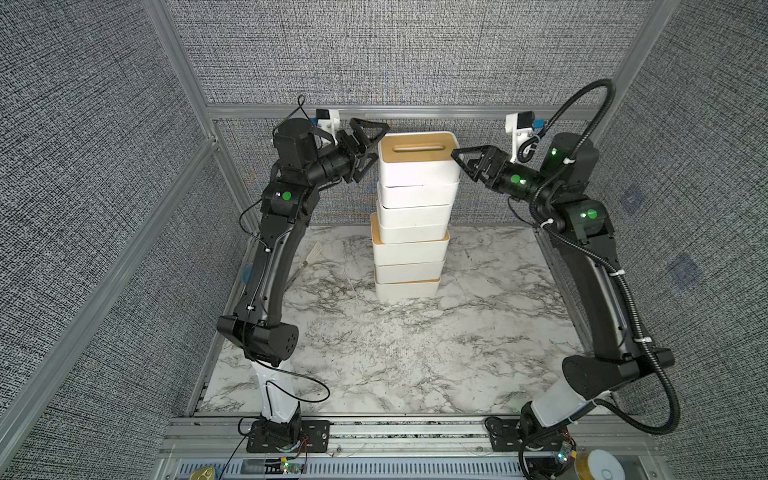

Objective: Stack the tissue boxes
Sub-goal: Place the tissue box at the tissue box.

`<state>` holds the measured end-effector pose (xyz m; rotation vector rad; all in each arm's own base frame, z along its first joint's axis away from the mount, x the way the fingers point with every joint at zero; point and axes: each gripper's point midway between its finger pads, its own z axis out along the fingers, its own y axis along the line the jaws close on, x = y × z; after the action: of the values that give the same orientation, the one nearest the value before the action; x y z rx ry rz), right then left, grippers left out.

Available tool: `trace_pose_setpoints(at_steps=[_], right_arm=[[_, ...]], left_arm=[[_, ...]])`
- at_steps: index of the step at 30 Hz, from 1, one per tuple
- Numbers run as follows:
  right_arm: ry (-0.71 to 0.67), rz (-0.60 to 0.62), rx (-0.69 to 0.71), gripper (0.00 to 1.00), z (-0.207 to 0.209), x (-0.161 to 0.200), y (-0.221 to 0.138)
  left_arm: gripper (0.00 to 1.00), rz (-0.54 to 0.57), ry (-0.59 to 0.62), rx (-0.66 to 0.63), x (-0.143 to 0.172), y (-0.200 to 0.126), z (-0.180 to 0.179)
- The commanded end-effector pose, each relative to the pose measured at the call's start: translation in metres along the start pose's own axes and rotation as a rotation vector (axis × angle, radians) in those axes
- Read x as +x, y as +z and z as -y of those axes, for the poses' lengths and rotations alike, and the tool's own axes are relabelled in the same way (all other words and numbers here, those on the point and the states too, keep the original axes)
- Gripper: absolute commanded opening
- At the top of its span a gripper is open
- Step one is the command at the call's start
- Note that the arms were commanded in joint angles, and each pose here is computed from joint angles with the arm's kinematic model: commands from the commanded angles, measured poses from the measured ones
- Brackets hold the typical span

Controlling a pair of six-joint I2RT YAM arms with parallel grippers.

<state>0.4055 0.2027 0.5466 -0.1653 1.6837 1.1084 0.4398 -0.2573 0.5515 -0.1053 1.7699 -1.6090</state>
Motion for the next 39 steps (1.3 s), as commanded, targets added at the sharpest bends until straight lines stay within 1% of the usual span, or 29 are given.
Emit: trace_pose_setpoints(at_steps=[1,18,24,31,35,39], right_arm=[[-0.013,0.022,-0.026,0.99,-0.009,-0.006,-0.001],[-0.008,0.021,-0.04,0.99,-0.013,-0.005,0.001],[-0.018,0.037,0.007,0.99,-0.008,-0.01,-0.004],[-0.043,0.089,0.072,0.99,-0.007,-0.028,-0.029],[-0.063,0.113,0.137,0.99,-0.003,-0.034,-0.048],[-0.086,0.13,0.197,0.99,0.0,-0.036,-0.067]], left_arm=[[1.0,-0.009,0.026,0.03,0.001,-0.001,0.009],[0.99,-0.012,0.035,0.014,0.004,-0.004,0.007],[0.99,0.024,0.066,0.003,-0.006,-0.016,0.004],[1.0,0.073,0.119,-0.024,-0.019,-0.035,0.008],[1.0,0.112,0.173,-0.056,-0.027,-0.052,0.012],[0.99,0.124,0.239,-0.105,-0.026,-0.067,0.013]])
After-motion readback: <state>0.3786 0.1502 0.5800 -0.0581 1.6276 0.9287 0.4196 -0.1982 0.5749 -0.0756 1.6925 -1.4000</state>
